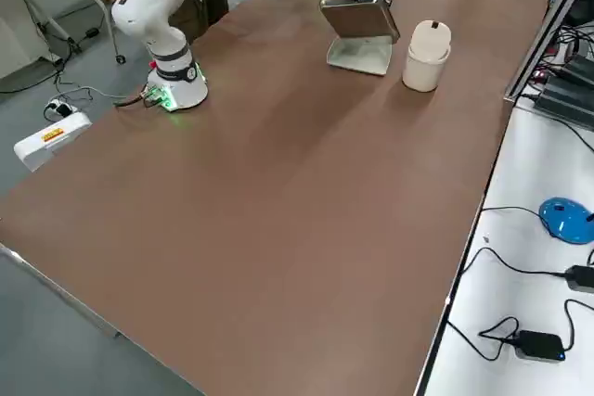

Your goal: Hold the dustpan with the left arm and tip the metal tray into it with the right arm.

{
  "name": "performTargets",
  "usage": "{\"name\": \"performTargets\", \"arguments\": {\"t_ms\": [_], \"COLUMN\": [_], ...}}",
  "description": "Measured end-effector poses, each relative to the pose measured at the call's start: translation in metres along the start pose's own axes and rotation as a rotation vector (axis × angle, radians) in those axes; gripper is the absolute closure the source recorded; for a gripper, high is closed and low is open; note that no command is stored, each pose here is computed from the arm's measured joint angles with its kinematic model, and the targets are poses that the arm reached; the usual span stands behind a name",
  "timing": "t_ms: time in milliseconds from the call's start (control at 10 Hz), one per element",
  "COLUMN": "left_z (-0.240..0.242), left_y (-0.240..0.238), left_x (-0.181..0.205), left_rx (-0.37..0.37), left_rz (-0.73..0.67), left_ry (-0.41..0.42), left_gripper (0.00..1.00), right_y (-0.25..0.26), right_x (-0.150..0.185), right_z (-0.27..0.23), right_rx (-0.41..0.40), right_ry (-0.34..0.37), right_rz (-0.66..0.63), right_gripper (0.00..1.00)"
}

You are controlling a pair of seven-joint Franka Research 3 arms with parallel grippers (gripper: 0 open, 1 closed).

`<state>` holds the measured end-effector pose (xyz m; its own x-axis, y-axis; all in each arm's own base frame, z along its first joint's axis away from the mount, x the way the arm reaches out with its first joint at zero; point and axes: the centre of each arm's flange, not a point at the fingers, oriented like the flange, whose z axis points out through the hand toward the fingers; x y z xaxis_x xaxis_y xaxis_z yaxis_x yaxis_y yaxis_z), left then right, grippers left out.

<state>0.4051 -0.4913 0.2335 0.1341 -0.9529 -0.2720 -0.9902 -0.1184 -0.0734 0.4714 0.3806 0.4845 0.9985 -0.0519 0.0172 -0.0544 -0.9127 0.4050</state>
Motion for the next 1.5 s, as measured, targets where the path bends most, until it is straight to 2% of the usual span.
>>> {"name": "performTargets", "arguments": {"t_ms": [200,500,700,1200,1500], "left_z": [0.0,0.0,0.0,0.0,0.0], "left_y": [0.0,0.0,-0.001,-0.001,-0.001], "left_x": [0.0,0.0,0.0,0.0,0.0], "left_rx": [0.0,0.0,0.0,0.0,0.0], "left_rz": [-0.001,-0.001,-0.002,-0.002,-0.002], "left_ry": [0.0,0.0,0.0,0.0,0.0], "left_gripper": [0.67,0.67,0.67,0.67,0.67], "right_y": [-0.017,-0.029,-0.026,-0.028,-0.034], "right_x": [-0.021,-0.038,-0.038,-0.04,-0.053], "right_z": [-0.015,-0.025,-0.026,-0.03,-0.035], "right_rx": [0.003,-0.02,-0.074,-0.107,-0.186], "right_ry": [0.042,0.095,0.14,0.201,0.275], "right_rz": [0.052,0.038,0.04,0.08,0.088], "right_gripper": [0.96,0.96,0.96,0.96,0.96]}}
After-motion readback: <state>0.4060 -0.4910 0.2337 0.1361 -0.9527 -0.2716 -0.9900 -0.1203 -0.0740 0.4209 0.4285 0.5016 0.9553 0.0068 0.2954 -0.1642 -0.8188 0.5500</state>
